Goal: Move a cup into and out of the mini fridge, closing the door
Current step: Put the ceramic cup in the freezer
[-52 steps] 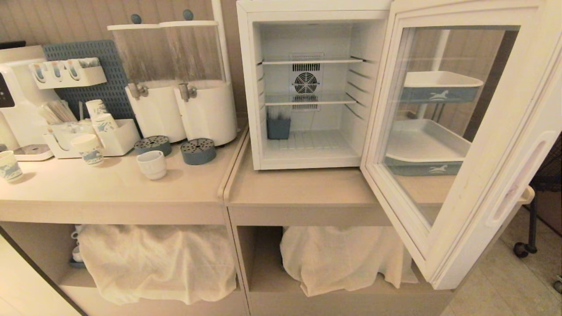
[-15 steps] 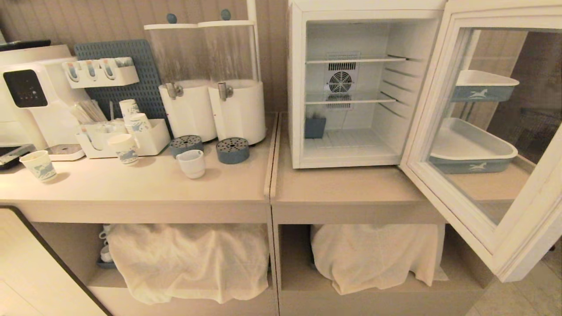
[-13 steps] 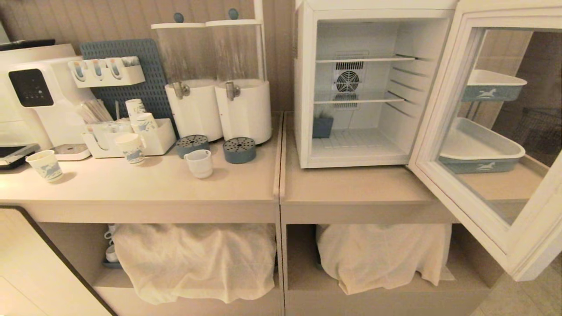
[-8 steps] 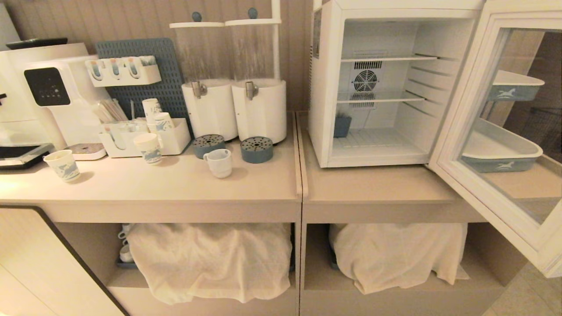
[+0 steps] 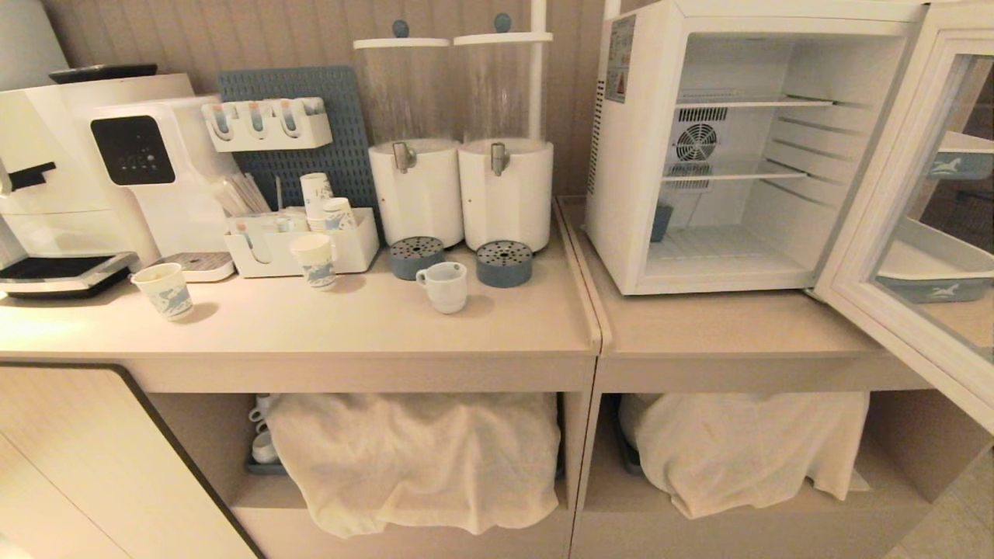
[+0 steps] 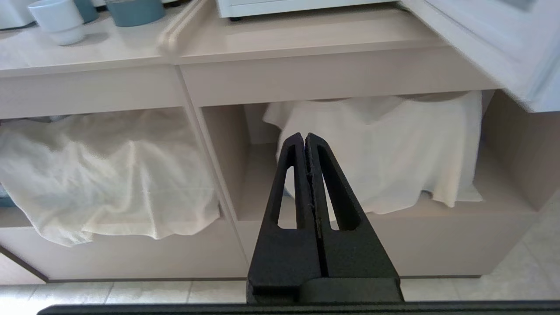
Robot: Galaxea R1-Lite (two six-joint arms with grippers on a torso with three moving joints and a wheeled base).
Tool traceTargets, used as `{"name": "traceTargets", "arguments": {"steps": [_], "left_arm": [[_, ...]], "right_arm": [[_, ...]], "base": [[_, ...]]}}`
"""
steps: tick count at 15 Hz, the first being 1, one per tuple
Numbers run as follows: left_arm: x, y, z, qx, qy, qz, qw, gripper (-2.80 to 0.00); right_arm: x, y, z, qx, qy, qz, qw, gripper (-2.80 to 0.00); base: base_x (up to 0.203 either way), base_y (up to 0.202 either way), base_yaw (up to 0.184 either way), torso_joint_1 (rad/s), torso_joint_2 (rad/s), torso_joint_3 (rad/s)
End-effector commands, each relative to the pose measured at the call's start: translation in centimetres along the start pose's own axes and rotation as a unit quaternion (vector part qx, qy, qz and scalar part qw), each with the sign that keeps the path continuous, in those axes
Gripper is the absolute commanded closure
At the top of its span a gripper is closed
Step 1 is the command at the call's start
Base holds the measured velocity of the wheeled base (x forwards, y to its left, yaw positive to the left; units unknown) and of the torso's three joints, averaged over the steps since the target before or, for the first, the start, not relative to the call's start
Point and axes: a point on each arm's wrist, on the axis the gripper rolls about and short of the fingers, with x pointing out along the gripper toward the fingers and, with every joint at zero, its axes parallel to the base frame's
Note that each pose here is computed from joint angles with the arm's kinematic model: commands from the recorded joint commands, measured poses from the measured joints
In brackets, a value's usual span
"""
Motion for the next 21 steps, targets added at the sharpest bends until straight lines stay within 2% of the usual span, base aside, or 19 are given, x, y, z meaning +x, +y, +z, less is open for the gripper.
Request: {"name": "traceTargets", "arguments": {"steps": [1,21], "left_arm": [[0.16,0.16,-1.13,-0.001,0.017,0.002,0.9999,0.0],[0.16,0.16,-1.13,-0.004,0.017,0.002,0.9998,0.0]], "right_arm": [[0.0,0.0,0.0,0.0,0.0,0.0,1.0,0.0],[0.0,0.0,0.0,0.0,0.0,0.0,1.0,0.0]], "base": [[0.0,0.194,-0.003,-0.001,0.0,0.001],[0.0,0.193,-0.002,0.002,0.0,0.002]]}}
